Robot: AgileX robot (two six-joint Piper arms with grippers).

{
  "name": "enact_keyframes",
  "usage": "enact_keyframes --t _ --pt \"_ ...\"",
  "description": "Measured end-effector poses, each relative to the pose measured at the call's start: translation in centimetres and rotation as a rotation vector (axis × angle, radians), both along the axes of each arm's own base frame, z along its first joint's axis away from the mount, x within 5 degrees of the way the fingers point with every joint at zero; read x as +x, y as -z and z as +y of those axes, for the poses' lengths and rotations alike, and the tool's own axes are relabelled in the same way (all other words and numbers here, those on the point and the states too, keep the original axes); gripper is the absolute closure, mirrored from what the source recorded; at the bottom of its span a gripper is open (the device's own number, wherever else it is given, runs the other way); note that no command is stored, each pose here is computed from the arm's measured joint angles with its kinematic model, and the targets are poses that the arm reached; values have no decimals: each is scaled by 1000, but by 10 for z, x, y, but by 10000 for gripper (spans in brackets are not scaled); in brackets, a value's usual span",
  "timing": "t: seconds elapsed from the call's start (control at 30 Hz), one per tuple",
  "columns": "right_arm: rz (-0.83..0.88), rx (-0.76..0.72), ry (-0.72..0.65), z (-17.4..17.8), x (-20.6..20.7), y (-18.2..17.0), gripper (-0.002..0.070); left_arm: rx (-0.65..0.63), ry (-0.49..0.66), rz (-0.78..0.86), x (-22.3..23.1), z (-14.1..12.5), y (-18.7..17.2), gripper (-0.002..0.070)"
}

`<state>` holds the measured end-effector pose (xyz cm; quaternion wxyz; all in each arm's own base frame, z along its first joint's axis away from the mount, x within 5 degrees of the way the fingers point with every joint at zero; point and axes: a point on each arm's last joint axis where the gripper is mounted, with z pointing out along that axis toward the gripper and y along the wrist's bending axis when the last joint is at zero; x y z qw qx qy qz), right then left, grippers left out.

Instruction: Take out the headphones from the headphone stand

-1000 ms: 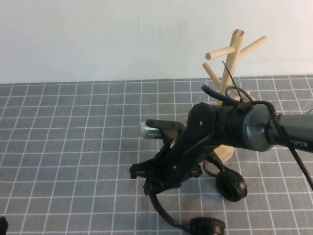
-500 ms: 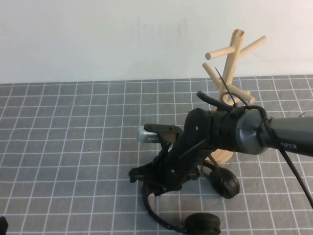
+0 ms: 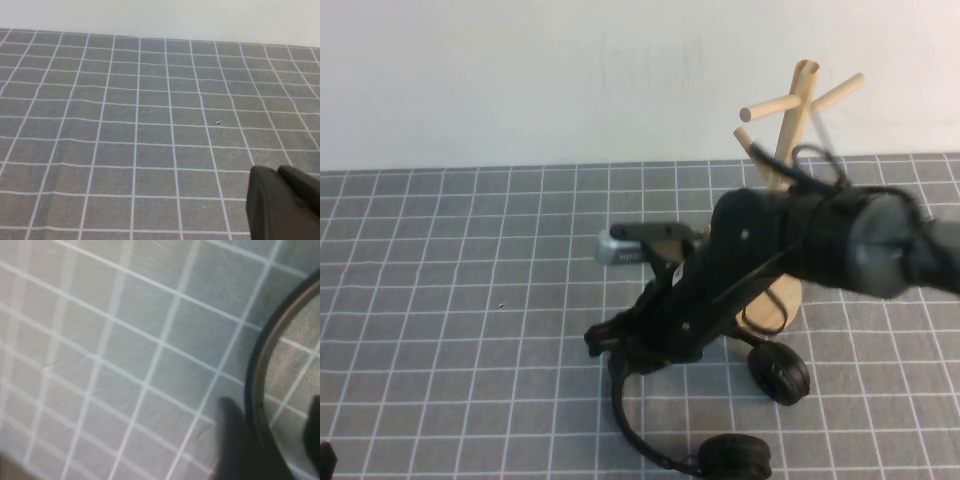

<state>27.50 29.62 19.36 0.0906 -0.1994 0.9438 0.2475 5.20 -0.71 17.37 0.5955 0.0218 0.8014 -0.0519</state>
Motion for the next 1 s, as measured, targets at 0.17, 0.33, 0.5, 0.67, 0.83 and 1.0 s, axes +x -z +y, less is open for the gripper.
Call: enact_keyframes --t 0.17,0.33,0.5,0.67,0.83,1.0 --pt "-112 23 -28 -15 -14 -56 584 0 0 0 0 0 0 679" --pt "-229 21 19 -40 -29 -109 625 0 0 0 0 0 0 679" --pt "-339 -77 88 -67 -49 -146 631 0 0 0 0 0 0 679" --pt "-410 -198 170 -96 -77 -175 631 0 0 0 0 0 0 679" --pt "-449 -207 159 -116 -108 -200 631 0 0 0 0 0 0 679" --pt "-447 -206 150 -131 -126 -212 642 0 0 0 0 0 0 679"
